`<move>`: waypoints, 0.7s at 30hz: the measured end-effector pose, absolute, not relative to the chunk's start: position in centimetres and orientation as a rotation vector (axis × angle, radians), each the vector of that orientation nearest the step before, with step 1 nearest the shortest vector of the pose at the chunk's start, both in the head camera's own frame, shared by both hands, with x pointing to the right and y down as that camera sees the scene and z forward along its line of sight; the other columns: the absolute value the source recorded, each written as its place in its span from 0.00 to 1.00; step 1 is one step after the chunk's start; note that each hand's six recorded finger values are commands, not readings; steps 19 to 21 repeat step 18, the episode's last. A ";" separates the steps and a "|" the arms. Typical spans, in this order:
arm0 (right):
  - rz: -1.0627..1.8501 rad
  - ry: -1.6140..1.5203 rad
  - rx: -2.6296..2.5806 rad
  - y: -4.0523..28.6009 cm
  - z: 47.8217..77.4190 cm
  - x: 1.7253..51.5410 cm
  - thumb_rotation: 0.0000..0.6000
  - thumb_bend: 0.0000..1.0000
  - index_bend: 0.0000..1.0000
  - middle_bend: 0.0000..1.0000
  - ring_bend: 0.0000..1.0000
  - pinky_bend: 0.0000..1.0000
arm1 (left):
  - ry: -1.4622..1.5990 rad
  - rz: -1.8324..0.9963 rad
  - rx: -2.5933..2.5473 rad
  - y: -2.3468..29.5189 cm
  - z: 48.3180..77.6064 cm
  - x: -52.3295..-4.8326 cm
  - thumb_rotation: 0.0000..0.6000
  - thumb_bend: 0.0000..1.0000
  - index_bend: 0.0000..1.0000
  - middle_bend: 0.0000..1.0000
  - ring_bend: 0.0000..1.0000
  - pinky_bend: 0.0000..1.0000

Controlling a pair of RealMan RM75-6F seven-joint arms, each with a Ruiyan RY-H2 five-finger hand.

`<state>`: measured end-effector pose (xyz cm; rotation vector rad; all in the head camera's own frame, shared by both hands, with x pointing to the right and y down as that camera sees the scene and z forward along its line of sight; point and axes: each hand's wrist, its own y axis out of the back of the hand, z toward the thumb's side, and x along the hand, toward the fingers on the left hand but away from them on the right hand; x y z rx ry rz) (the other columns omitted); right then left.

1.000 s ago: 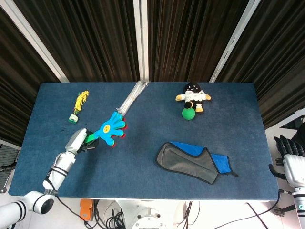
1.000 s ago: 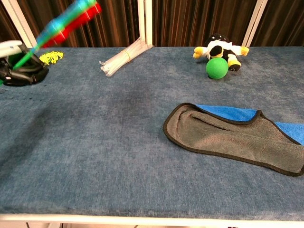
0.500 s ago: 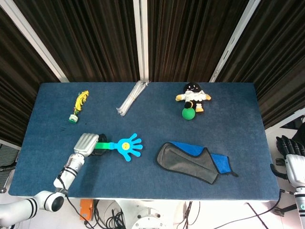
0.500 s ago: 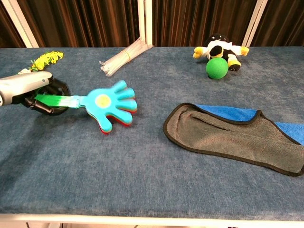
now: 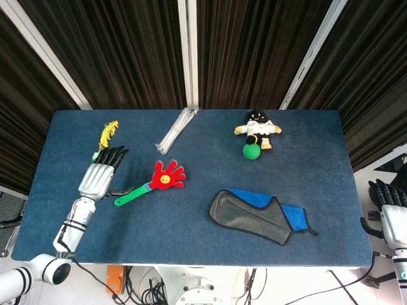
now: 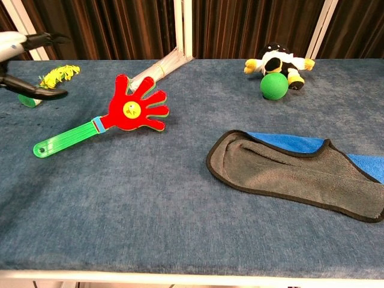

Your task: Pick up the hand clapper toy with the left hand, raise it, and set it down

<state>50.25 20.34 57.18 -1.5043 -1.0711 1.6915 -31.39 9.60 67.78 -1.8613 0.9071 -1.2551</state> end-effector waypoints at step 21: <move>1.667 -1.063 -1.522 19.8 57.6 48.6 1.00 0.25 0.00 0.00 0.00 0.00 | 0.930 -1.443 -1.639 15.6 61.7 -43.0 0.58 0.16 0.00 0.00 0.00 0.00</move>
